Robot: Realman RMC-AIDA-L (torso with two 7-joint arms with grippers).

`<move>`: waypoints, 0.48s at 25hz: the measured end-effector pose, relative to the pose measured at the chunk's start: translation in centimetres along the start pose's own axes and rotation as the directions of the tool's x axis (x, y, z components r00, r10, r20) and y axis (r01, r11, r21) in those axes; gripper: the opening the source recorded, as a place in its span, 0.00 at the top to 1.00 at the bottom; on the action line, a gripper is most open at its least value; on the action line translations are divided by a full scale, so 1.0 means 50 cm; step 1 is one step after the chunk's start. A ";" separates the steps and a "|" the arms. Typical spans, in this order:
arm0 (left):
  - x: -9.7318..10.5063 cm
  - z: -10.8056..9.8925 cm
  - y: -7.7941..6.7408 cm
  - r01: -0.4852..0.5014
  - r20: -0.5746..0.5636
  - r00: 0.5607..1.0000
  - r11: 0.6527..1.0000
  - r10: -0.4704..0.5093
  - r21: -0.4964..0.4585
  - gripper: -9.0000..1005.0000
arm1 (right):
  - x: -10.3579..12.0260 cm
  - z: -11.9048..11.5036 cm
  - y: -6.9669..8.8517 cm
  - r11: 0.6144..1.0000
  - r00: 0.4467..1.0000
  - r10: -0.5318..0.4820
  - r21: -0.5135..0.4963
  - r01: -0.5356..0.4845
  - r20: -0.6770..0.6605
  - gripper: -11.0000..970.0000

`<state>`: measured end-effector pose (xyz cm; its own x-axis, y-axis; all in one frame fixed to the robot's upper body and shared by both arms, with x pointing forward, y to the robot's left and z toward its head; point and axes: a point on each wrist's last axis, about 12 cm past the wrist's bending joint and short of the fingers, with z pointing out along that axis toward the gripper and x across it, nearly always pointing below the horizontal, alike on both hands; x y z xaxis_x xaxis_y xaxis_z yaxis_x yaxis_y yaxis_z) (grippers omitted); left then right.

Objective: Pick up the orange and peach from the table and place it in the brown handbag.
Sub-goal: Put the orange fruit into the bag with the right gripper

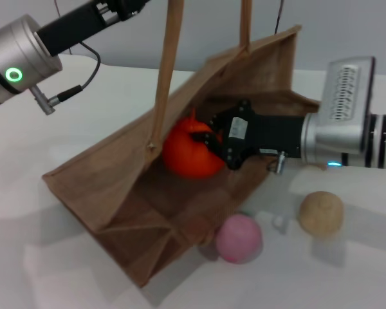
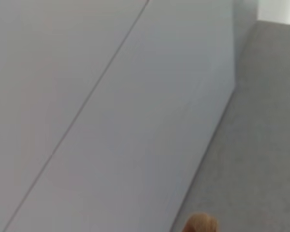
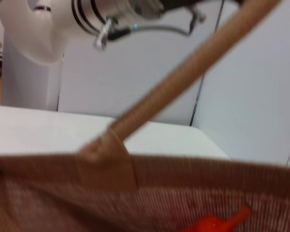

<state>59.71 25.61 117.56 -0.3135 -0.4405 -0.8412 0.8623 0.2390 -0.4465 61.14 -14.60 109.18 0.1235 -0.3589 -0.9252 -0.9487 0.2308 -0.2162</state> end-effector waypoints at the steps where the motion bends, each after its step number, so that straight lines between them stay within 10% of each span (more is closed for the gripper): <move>1: -0.002 0.000 -0.003 0.000 0.006 1.000 1.000 0.000 0.015 0.87 | 0.000 0.007 0.001 1.000 1.000 0.001 0.001 -0.001 -0.012 0.89; 12: -0.014 -0.024 -0.028 -0.015 0.105 0.994 0.995 0.005 0.095 0.87 | 0.003 0.029 -0.003 0.998 0.996 -0.059 0.031 0.061 -0.070 0.93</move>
<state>58.25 26.64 118.42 -0.2655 -0.5281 -0.8066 0.9008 0.1623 -0.4028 61.71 -13.37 108.62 0.1586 -0.4339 -0.8869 -0.9300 0.2359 -0.2817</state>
